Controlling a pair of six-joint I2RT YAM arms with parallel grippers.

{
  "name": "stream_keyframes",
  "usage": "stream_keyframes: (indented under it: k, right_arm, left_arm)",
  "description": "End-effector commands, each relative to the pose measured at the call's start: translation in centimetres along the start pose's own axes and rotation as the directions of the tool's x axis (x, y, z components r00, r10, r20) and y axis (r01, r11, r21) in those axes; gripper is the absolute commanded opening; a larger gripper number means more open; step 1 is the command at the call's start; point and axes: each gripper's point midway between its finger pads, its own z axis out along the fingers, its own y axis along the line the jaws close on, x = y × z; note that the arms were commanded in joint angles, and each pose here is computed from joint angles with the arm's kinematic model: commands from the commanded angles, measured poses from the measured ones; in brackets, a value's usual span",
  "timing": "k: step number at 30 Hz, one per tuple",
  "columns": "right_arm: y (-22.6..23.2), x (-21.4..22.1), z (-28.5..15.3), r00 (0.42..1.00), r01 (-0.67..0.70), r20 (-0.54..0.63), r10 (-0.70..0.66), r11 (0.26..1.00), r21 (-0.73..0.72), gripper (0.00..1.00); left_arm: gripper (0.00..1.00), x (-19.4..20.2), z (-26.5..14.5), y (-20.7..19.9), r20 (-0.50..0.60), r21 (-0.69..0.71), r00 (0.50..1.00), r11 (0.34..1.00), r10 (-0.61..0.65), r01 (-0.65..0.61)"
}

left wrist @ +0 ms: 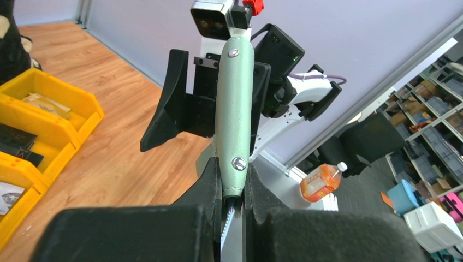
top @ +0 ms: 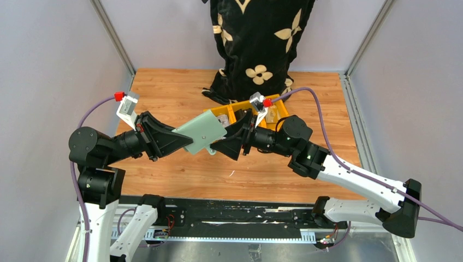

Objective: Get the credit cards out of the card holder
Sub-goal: Open the card holder.

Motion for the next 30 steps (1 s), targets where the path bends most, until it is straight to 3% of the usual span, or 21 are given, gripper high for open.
stream_keyframes:
  k: [1,14,30]
  right_arm:
    - [2.4,-2.8,-0.2,0.998,0.021,0.054,-0.017,0.996,-0.091,0.73]
    - [3.7,-4.1,-0.9,0.998,0.044,0.059,-0.034,0.984,-0.171,0.66]
    - [5.4,-6.4,1.0,0.996,0.023,0.091,0.002,0.962,-0.272,0.66]
  left_arm:
    - [0.00,0.1,-0.4,-1.9,-0.017,0.054,1.000,0.998,0.025,-0.024]
    - [0.00,0.7,-0.5,-1.7,-0.036,0.059,0.999,0.998,0.020,-0.017]
    - [0.00,1.5,-0.7,-1.3,-0.054,0.053,0.999,0.999,0.008,-0.005]
